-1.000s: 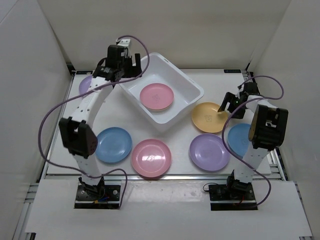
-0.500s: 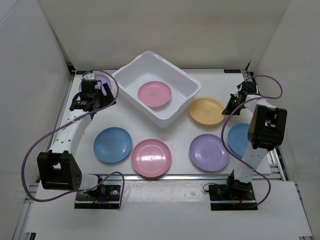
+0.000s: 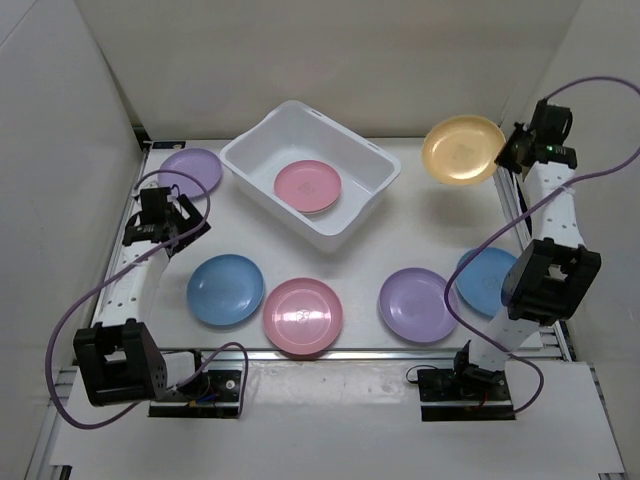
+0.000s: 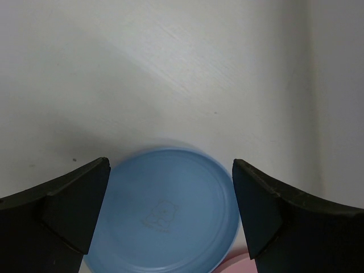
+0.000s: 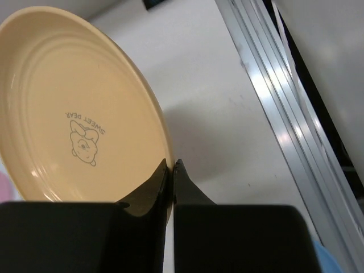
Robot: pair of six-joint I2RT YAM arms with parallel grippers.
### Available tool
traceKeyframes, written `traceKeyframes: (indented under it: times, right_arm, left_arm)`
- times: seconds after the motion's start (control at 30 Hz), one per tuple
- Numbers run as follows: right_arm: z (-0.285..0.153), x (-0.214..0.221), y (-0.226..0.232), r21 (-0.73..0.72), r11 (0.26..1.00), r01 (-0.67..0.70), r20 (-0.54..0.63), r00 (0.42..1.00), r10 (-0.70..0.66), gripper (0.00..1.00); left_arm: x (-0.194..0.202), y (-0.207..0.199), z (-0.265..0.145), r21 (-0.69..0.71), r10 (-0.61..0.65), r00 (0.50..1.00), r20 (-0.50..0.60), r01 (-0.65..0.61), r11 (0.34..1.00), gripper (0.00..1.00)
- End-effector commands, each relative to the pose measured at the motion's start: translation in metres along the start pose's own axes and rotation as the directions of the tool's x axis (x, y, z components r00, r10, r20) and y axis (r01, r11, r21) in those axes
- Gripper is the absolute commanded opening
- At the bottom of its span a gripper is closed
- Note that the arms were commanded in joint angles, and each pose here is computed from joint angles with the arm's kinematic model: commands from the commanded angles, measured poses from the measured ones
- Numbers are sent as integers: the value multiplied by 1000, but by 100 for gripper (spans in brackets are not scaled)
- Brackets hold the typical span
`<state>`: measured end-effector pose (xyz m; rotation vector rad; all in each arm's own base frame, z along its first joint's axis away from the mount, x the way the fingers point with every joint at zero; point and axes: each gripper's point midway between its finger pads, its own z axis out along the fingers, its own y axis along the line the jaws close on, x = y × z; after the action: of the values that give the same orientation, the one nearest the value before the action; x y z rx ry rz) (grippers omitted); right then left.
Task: Place the plates into the plastic bin on the countertop
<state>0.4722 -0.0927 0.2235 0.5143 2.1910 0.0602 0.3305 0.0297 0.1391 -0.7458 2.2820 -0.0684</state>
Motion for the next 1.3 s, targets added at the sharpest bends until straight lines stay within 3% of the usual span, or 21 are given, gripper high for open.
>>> traceKeyframes:
  times: [0.0, 0.1, 0.23, 0.5, 0.8, 0.9, 1.17, 1.27]
  right_arm:
    - [-39, -48, 61, -145, 986, 83, 133, 989, -64, 0]
    - [-37, -36, 121, -237, 951, 196, 136, 976, -167, 0]
    - [-37, -9, 219, -484, 839, 247, 115, 969, -219, 0]
    - [-21, 50, 338, -582, 728, 363, 138, 926, -352, 0]
    - [39, 102, 355, -459, 801, 384, 89, 917, -388, 0]
    - [52, 116, 352, -397, 825, 402, 79, 910, -406, 4]
    - [73, 135, 350, -366, 844, 392, 48, 914, -403, 22]
    - [70, 131, 349, -357, 844, 400, 59, 911, -407, 49]
  left_arm:
    - [9, 21, -10, -42, -89, 996, 5, 89, 995, 99]
    - [20, 27, -10, -44, -124, 992, -15, 123, 991, 100]
    - [40, 39, -6, -94, -156, 986, -56, 151, 984, 99]
    - [56, 70, -16, -228, -176, 983, -59, 159, 961, 100]
    - [84, 99, -18, -321, -228, 968, -103, 184, 929, 99]
    - [86, 99, -19, -314, -234, 967, -104, 192, 930, 100]
    - [93, 100, -15, -323, -241, 962, -130, 189, 927, 94]
    - [98, 97, -10, -312, -241, 958, -155, 184, 932, 86]
